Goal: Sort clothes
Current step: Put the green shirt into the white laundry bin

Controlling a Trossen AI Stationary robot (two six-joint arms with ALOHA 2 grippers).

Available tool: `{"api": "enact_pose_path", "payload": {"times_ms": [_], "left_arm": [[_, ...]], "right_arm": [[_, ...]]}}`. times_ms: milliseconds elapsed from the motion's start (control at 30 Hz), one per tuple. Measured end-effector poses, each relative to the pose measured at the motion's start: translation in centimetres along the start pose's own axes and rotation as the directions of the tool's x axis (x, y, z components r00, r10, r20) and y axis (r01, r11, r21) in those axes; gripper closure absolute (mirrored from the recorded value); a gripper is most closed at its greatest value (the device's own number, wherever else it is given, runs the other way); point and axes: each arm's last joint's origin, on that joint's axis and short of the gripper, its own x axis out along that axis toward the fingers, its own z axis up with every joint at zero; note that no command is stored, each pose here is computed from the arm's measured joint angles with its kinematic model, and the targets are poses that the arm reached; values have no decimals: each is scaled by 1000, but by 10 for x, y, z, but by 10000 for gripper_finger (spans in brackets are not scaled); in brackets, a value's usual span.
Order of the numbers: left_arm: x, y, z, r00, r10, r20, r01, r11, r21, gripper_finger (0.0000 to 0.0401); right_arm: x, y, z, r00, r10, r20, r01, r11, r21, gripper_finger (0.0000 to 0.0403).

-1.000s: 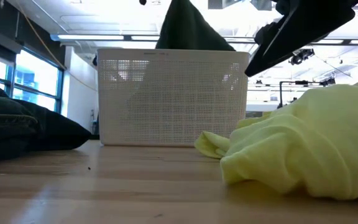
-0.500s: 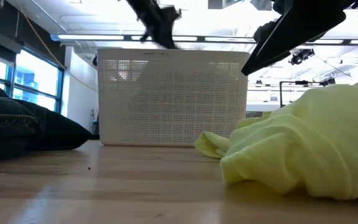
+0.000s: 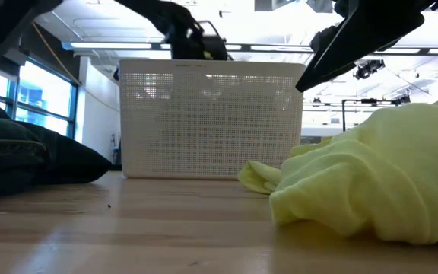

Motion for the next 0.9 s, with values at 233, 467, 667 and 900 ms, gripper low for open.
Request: {"api": "enact_pose_path", "payload": {"times_ms": [233,467,667,900], "left_arm": [[21,-6,-5,988,105,-112,-96,992,86,389],[-11,11,-9,985,143,-100,-133,986,99,297],[-67,34,-15,974,223,-45,-222,975,19,251],[-124,38,-11,961,21,277,22,988,-150,259]], "right_arm": [[0,0,0,1000,1,0,-1,1000,0,121],[0,0,0,1000,0,-2,0,1000,0,121],[0,0,0,1000,0,-2,0,1000,-1,121],[0,0,0,1000,0,0,0,1000,0,121]]}}
